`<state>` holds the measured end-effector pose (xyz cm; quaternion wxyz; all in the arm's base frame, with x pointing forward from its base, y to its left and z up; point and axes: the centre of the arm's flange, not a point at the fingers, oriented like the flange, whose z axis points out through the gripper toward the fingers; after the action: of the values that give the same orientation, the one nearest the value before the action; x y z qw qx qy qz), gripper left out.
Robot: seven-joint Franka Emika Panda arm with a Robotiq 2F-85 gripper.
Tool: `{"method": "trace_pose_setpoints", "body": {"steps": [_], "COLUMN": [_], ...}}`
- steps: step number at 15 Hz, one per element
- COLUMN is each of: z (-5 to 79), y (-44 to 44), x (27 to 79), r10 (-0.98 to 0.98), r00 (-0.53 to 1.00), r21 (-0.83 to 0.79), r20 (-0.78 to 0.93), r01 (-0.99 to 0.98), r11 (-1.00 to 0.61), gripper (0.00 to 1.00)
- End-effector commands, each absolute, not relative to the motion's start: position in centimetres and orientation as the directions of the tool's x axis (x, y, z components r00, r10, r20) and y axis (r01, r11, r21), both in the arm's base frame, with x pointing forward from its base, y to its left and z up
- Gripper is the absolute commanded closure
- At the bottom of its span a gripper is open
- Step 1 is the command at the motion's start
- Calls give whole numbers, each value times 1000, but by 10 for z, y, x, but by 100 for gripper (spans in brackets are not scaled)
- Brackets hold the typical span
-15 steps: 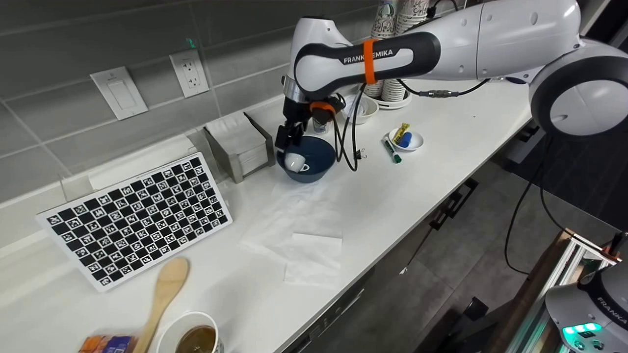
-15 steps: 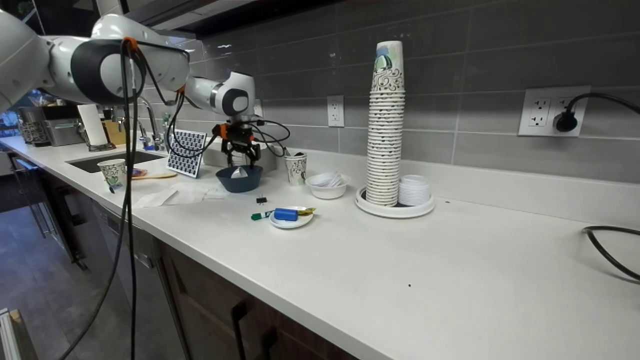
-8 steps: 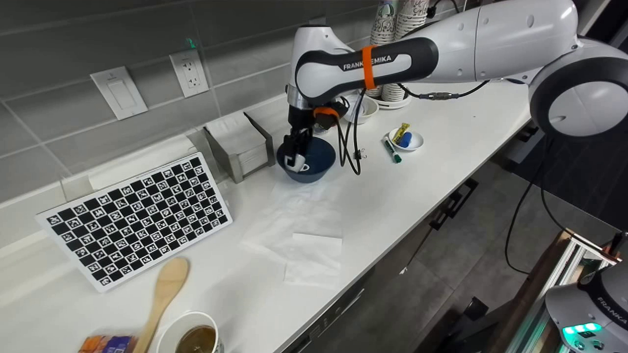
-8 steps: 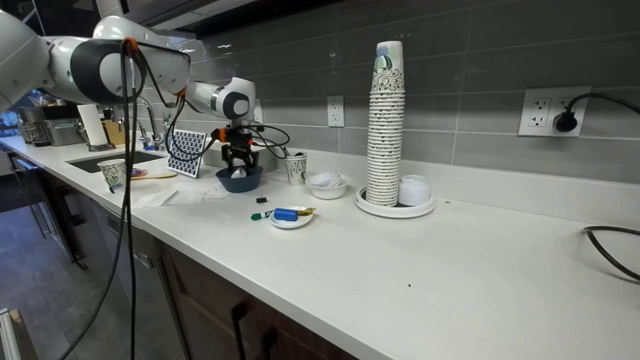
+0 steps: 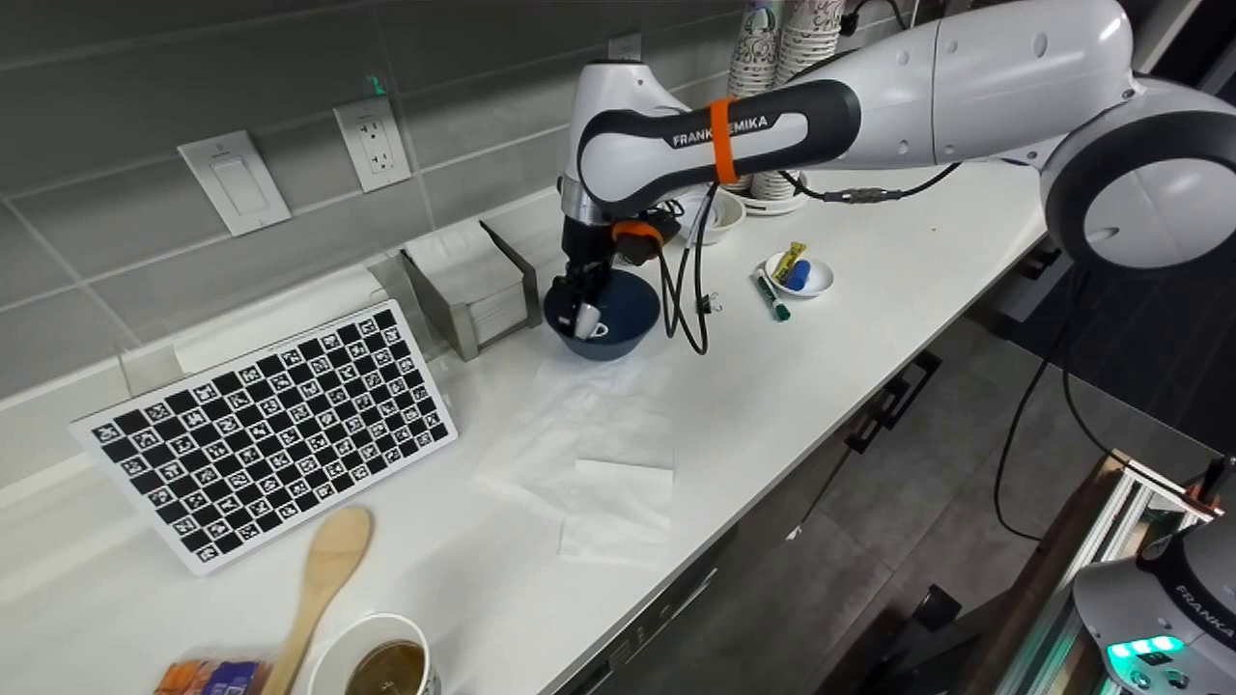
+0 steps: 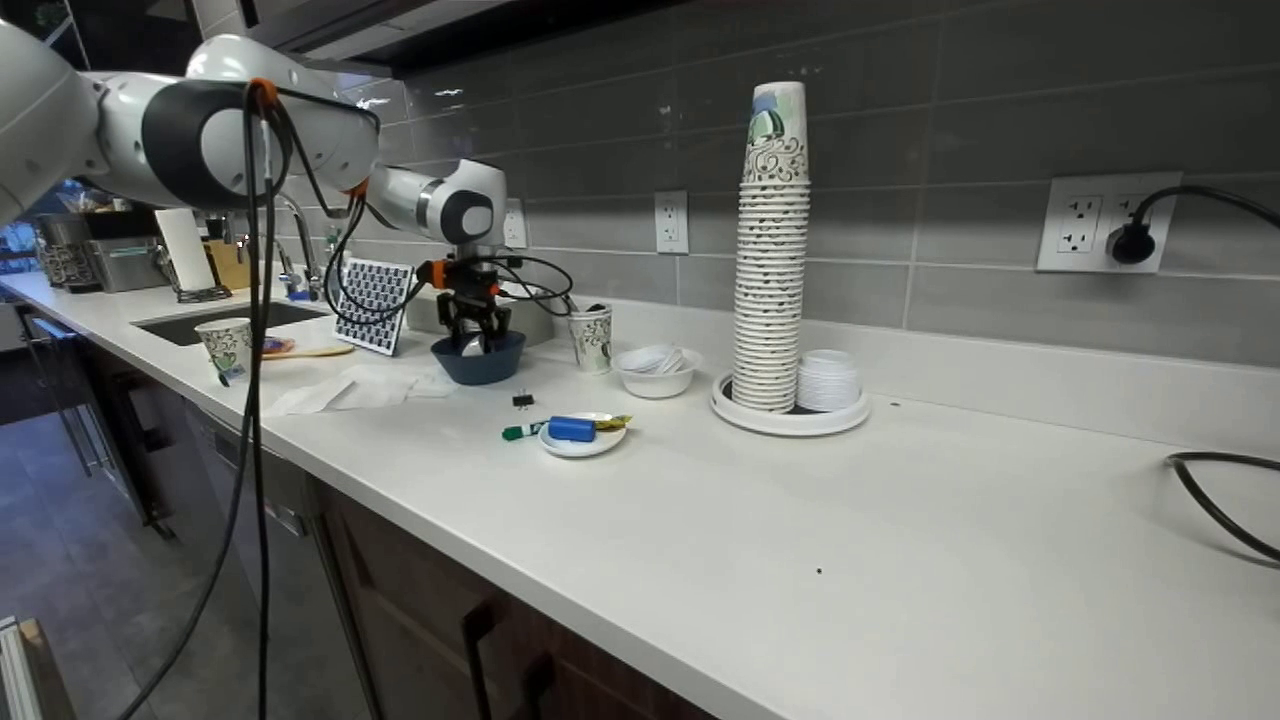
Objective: Remove the teacup from the blue bowl and place it on the right side of the counter.
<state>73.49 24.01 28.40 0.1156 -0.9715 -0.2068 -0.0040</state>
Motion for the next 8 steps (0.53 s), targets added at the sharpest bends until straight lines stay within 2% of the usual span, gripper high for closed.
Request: {"method": "trace_pose_setpoints", "body": {"steps": [1, 6, 8], "z": [286, 286, 288], "y": [242, 241, 240], "x": [725, 726, 727], "r10": [399, 386, 382], "r00": [915, 921, 923], "r21": [-250, -233, -230], "r20": [58, 55, 57], "r01": [400, 387, 384], "r11": [-882, -892, -894], "gripper": [57, 94, 99]}}
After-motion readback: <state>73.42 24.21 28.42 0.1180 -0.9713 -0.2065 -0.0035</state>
